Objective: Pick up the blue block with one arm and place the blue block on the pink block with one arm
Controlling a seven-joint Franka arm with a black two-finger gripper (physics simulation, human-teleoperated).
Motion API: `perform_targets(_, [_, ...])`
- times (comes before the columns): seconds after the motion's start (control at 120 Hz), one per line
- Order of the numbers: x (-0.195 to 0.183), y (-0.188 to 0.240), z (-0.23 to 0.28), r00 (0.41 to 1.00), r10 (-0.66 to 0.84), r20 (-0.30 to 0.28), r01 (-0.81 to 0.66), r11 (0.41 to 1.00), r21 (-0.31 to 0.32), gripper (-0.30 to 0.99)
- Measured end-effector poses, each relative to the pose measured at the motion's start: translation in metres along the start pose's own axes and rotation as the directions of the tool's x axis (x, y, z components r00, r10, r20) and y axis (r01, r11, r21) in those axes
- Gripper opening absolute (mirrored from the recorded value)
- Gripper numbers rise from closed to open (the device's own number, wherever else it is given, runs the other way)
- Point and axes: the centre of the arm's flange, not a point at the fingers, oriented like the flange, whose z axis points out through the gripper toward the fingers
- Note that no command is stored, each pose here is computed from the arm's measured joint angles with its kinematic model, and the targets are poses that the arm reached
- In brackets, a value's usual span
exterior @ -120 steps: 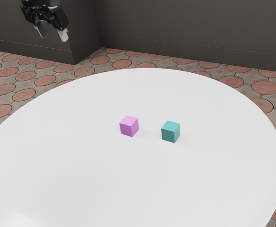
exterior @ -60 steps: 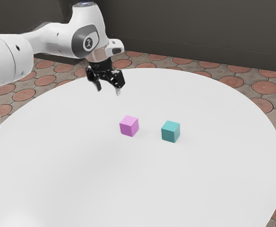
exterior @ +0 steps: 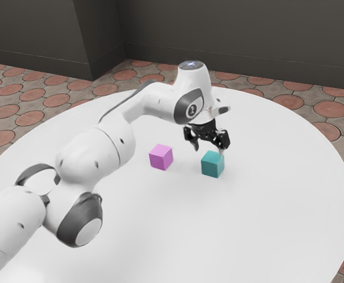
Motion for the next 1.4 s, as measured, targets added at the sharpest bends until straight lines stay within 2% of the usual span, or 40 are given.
perform_targets(0.042, [-0.003, 0.004, 0.002, 1.0, -0.006, 0.012, 0.005, 1.0, 0.024, 0.67])
perform_targets(0.108, [-0.003, 0.005, -0.013, 1.0, 0.007, -0.001, -0.007, 0.998, 0.057, 0.67])
perform_targets(0.158, [-0.003, 0.007, -0.015, 1.0, 0.024, -0.006, -0.024, 0.998, 0.061, 0.67])
perform_targets(0.5, [-0.003, -0.012, 0.017, 0.989, 0.149, 0.003, -0.149, 0.989, -0.002, 0.67])
perform_targets(0.658, [-0.002, -0.006, 0.032, 0.984, 0.177, -0.03, -0.178, 0.981, -0.075, 0.67])
perform_targets(0.975, [0.002, -0.012, 0.055, 0.968, 0.225, -0.108, -0.23, 0.972, -0.045, 0.67])
perform_targets(1.1, [0.001, -0.013, 0.058, 0.973, 0.207, -0.098, -0.212, 0.976, -0.044, 0.67])
perform_targets(1.25, [-0.004, -0.016, 0.067, 0.983, 0.172, -0.059, -0.174, 0.984, -0.04, 0.66])
perform_targets(1.4, [-0.004, -0.014, 0.067, 0.988, 0.141, -0.056, -0.144, 0.989, -0.041, 0.66])
